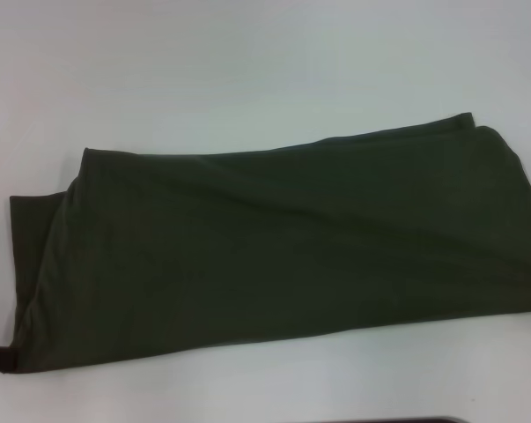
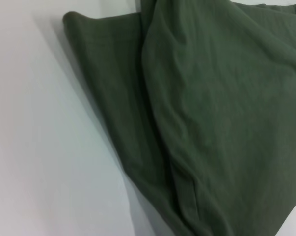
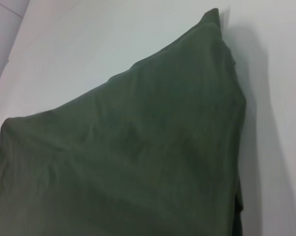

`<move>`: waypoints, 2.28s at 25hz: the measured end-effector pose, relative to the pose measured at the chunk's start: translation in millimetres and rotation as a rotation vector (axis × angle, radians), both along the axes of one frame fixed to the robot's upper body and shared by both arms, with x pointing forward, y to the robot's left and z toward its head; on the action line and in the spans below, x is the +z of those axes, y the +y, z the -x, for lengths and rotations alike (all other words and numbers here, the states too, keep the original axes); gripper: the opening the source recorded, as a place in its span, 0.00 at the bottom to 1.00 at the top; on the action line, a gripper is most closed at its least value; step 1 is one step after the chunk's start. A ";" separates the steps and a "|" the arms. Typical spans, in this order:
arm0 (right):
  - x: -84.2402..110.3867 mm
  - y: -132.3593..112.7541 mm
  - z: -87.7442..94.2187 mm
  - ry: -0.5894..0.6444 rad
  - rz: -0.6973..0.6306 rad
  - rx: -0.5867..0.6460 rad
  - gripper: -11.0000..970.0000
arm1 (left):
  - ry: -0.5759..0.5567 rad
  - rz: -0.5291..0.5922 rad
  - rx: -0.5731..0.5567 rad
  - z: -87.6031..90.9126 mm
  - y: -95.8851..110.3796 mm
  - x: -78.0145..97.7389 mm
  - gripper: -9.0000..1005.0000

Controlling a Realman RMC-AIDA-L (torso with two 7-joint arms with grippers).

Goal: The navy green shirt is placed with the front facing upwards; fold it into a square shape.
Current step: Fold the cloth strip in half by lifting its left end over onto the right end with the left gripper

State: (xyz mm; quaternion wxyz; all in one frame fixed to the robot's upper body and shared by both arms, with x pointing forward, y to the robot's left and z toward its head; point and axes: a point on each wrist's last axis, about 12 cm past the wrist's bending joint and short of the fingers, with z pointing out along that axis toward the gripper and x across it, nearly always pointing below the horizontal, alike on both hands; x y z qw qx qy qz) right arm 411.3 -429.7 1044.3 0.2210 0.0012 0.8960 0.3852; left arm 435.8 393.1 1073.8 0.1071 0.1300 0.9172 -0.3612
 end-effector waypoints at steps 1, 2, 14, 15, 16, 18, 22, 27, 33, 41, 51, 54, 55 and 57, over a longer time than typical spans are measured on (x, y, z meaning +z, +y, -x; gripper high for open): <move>0.0 0.0 0.2 0.001 -0.001 0.000 0.02 | 0.000 0.000 0.000 -0.1 0.0 0.0 0.02; 0.0 0.2 0.6 0.003 -0.002 0.002 0.02 | 0.000 0.000 -0.001 -0.3 -0.2 0.0 0.02; 0.4 -2.7 12.6 0.029 -0.021 0.010 0.02 | 0.007 0.006 -0.013 1.4 -0.6 0.6 0.02; 0.3 -2.9 13.1 0.030 -0.021 0.009 0.02 | 0.008 0.006 -0.013 1.7 -0.5 0.6 0.02; 0.2 -3.0 13.6 0.031 -0.021 0.009 0.02 | 0.008 0.005 -0.013 1.9 -0.1 0.7 0.02; 0.1 -3.1 14.0 0.032 -0.021 0.009 0.03 | 0.008 0.004 -0.012 2.0 0.6 0.9 0.02; 0.0 -3.3 13.5 0.032 -0.019 0.008 0.07 | 0.007 0.003 -0.016 1.0 0.2 1.3 0.02; 0.3 -3.6 11.9 0.027 -0.016 0.003 0.11 | 0.004 0.002 -0.006 -0.5 0.7 2.2 0.02; 3.7 -5.8 6.9 0.027 -0.017 -0.006 0.17 | 0.001 0.001 -0.008 -5.9 -1.4 4.0 0.04; 10.7 -11.1 0.3 0.026 -0.019 -0.022 0.31 | -0.005 0.002 -0.001 -15.3 -2.0 9.9 0.17; 45.9 -25.1 -28.0 -0.133 -0.031 -0.089 0.57 | -0.170 0.016 0.098 -50.6 0.1 27.5 0.47; 51.3 -21.8 -39.5 -0.180 -0.036 -0.090 0.64 | -0.222 0.029 0.107 -59.9 -6.1 27.8 0.51; 52.3 -21.0 -42.0 -0.191 -0.035 -0.086 0.64 | -0.236 0.037 0.110 -62.4 -8.2 27.9 0.51; 54.2 -19.0 -46.9 -0.215 -0.034 -0.079 0.65 | -0.257 0.060 0.124 -65.8 -11.3 28.0 0.51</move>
